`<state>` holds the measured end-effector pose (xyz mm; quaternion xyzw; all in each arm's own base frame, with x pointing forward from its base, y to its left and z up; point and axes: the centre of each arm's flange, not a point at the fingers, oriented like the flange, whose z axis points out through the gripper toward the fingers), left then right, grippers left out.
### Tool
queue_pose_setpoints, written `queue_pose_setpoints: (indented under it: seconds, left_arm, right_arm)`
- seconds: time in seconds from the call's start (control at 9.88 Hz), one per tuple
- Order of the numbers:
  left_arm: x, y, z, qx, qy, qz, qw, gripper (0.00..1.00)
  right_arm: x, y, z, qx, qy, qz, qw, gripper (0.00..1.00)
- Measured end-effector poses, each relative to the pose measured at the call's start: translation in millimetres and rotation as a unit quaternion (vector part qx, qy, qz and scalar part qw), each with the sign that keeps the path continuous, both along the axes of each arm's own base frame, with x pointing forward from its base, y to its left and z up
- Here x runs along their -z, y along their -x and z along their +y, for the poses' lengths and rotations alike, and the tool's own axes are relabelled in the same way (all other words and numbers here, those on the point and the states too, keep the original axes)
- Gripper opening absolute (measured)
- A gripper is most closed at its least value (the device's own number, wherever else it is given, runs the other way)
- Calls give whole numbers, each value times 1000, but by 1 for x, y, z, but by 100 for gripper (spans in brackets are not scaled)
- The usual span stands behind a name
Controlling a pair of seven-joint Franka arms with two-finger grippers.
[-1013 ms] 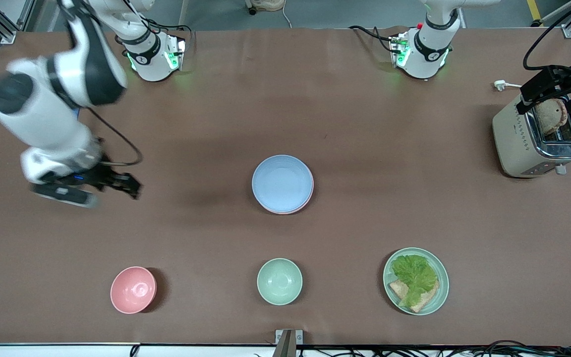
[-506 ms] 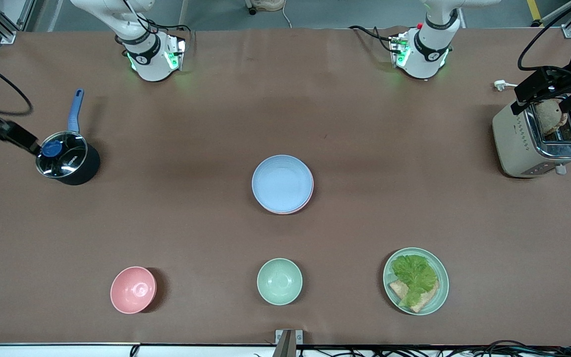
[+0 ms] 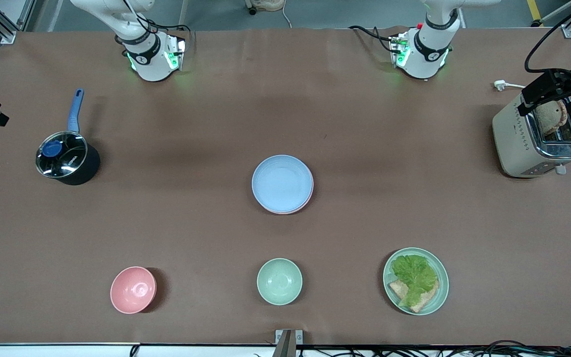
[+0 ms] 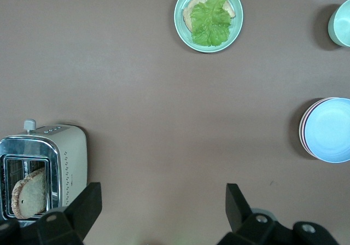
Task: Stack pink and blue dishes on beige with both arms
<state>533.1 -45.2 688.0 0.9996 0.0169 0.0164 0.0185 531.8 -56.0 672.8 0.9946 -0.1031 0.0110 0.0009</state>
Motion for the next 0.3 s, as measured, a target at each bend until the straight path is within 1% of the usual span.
queue_pose_setpoints:
  seconds: [0.3]
  left_arm:
    - [1, 0, -1, 1, 0, 1, 1000, 100]
  right_arm:
    - [2, -1, 1, -2, 0, 4, 1000, 100]
